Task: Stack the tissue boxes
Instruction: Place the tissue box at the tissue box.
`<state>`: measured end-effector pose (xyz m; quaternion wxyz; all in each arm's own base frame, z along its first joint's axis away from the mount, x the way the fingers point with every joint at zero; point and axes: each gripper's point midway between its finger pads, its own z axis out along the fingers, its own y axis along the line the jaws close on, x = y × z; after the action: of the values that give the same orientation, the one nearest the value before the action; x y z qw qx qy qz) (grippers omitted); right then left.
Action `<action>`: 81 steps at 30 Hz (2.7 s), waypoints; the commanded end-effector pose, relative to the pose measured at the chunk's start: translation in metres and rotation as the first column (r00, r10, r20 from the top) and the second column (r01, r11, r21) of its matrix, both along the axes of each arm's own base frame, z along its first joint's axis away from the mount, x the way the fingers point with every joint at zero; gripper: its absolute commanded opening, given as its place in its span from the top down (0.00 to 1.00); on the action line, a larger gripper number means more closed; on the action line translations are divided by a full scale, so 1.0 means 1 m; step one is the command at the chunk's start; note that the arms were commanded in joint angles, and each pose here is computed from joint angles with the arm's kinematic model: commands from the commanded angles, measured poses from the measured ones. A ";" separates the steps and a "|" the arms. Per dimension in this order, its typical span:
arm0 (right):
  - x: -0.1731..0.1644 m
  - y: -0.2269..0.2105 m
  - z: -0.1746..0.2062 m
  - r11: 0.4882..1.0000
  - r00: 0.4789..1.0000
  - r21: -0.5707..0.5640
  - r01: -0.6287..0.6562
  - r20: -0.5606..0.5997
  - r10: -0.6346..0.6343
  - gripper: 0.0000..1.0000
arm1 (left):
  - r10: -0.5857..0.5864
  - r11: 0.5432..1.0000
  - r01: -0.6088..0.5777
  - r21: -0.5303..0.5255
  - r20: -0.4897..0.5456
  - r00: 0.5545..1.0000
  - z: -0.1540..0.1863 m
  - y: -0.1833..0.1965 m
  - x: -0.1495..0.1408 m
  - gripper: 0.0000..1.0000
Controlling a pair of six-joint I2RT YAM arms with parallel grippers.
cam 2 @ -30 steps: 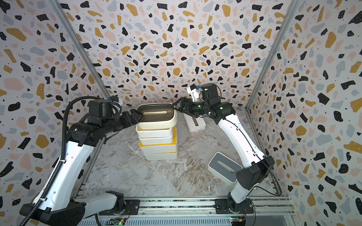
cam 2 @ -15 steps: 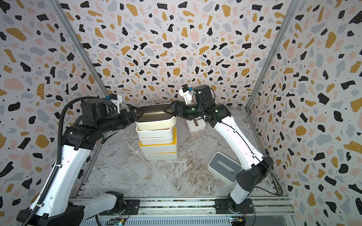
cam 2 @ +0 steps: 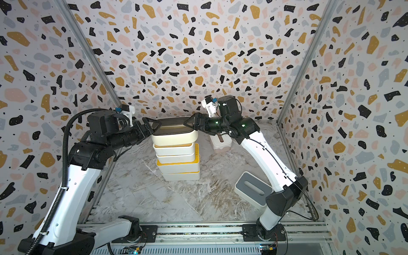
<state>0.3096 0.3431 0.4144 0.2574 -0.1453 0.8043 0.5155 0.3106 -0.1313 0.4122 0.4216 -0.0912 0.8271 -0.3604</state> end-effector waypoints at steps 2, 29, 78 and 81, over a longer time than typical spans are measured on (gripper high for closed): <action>-0.030 0.014 0.035 0.990 0.992 0.089 -0.108 0.073 0.102 0.01 | -0.035 0.999 0.035 0.003 0.108 0.994 0.031 -0.002 -0.015 0.08; -0.019 -0.004 0.033 0.997 0.994 0.074 -0.013 0.108 0.005 0.01 | -0.004 1.000 0.003 0.019 0.061 0.998 0.018 0.001 -0.006 0.06; -0.012 -0.027 -0.032 0.995 0.999 0.084 0.047 -0.017 -0.046 0.01 | -0.013 1.000 0.012 -0.013 -0.051 0.999 -0.030 -0.001 -0.004 0.00; -0.011 -0.023 -0.045 0.996 0.999 0.081 0.033 -0.043 -0.029 0.01 | -0.015 1.000 0.014 -0.020 -0.059 0.998 -0.034 -0.002 -0.004 0.00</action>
<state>0.3033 0.3166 0.3724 0.2594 -0.0993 0.7943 0.5403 0.3064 -0.1292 0.3719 0.3891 -0.1049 0.8466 -0.3476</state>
